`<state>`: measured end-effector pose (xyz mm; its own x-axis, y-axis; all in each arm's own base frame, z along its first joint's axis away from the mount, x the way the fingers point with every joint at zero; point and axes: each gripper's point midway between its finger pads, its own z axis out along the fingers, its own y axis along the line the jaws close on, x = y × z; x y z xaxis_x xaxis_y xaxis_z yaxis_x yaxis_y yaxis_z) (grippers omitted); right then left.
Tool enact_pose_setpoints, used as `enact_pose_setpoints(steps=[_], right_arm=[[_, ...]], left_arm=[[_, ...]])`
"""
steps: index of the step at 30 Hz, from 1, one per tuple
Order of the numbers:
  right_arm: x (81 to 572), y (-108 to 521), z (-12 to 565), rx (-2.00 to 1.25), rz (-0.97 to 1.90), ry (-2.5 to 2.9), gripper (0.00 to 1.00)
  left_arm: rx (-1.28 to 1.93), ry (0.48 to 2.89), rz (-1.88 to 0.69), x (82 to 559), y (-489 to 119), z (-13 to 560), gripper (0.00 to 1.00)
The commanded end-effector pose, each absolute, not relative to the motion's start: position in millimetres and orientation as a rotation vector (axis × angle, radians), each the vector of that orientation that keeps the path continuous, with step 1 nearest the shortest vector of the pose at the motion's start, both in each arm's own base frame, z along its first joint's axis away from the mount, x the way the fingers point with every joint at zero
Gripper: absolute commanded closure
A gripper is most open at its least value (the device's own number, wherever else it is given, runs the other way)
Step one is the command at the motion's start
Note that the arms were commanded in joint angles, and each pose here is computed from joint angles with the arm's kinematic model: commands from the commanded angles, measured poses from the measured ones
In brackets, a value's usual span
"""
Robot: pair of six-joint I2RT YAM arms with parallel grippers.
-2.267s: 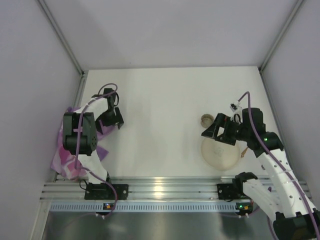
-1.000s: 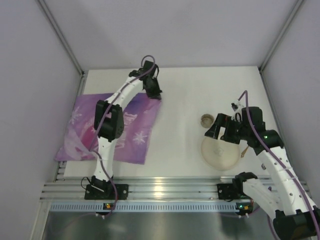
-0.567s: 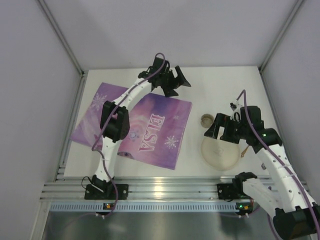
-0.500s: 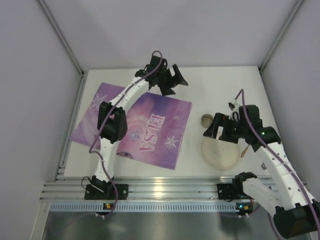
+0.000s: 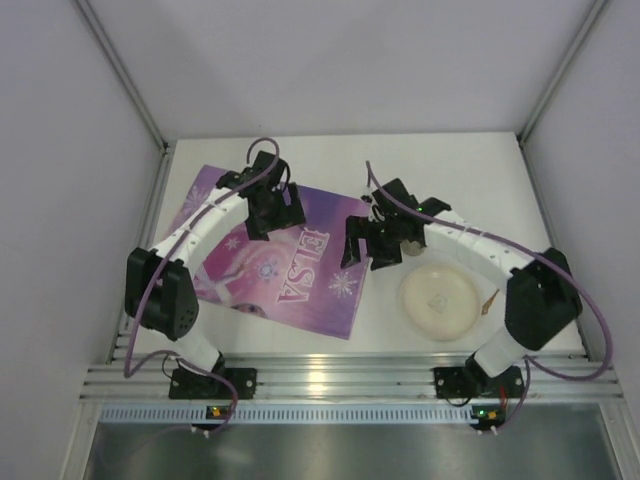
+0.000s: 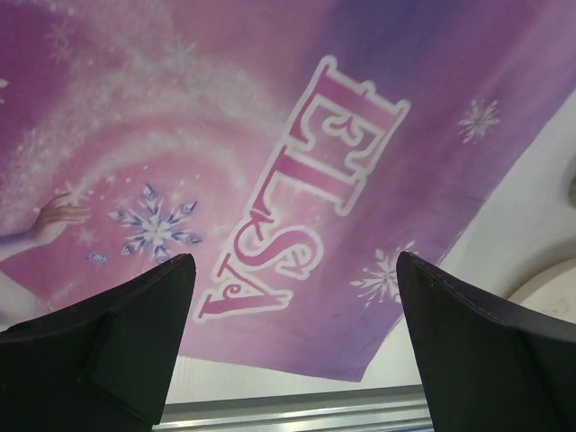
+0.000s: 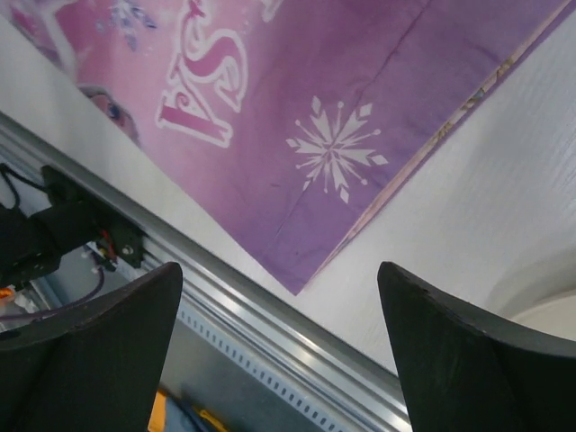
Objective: Set the dinner table for one person
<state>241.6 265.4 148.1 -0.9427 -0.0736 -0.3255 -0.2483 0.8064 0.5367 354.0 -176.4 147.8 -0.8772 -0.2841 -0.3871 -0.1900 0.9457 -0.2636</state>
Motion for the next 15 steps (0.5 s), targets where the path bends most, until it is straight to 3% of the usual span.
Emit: enact_pose_setpoints(steps=[1,10,15], right_arm=[[240.9,258.7,103.1,-0.174,0.659,2.872,0.11],[250.2,271.1,52.1,-0.15,0.525,2.997,0.23],[249.1,277.6,32.9,-0.159,0.442,3.033,0.37]], left_arm=[[-0.351,2.66,-0.263,326.0,-157.8,151.1,0.01],[-0.379,2.62,-0.233,281.7,-131.0,160.9,0.01],[-0.384,2.612,-0.247,272.1,-127.9,163.0,0.01]])
